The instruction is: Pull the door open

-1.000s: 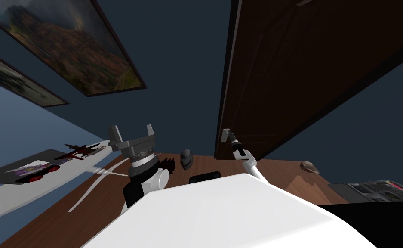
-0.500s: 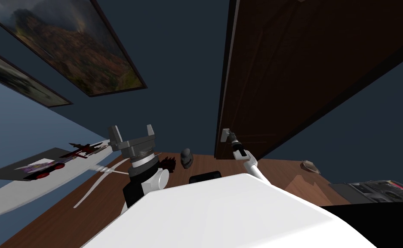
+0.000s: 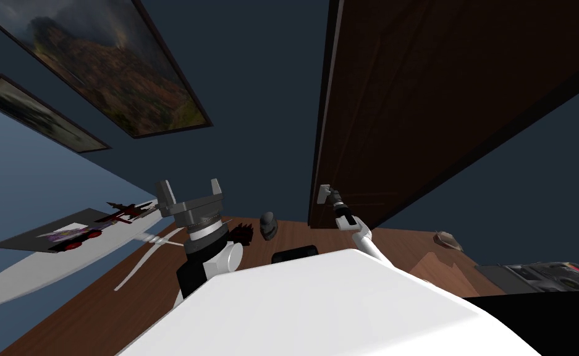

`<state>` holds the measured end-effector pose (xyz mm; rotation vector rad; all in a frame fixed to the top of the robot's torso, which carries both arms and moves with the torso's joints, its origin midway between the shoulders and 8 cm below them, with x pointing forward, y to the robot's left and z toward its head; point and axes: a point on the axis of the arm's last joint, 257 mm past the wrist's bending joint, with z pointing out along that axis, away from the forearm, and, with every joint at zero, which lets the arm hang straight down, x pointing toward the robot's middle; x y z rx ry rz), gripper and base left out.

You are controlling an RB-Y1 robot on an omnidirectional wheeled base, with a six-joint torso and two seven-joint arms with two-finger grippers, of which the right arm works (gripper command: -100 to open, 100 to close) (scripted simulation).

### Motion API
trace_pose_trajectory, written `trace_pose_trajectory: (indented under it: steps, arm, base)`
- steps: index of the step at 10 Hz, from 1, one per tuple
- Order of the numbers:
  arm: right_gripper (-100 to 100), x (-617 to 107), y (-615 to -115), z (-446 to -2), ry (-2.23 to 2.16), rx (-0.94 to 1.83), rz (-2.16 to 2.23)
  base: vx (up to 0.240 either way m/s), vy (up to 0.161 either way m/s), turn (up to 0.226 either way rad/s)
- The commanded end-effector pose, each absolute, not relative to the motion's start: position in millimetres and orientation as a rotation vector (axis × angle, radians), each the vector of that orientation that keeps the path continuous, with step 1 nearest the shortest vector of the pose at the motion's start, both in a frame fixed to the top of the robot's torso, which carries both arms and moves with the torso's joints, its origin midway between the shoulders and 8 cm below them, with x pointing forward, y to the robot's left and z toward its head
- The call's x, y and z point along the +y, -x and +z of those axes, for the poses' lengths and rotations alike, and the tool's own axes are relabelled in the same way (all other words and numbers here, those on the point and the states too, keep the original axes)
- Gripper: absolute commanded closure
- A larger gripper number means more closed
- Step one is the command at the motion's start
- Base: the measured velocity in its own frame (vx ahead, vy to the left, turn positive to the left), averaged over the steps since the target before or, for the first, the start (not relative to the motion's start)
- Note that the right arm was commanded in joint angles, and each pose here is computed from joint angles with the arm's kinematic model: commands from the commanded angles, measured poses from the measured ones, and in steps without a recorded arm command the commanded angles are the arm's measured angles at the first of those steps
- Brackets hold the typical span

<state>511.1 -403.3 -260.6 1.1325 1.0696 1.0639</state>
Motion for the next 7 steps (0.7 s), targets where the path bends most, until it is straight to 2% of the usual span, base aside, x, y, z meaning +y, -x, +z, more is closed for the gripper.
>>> trace_pose_trajectory:
  steps: [1, 7]
  arm:
    - [100, -392.0, -516.3, -248.1, -1.138, 1.031, 1.142]
    - [100, -393.1, -512.3, -249.0, -1.261, 0.937, 1.296]
  base:
    - [-0.032, -0.012, 0.030]
    - [-0.025, -0.011, 0.023]
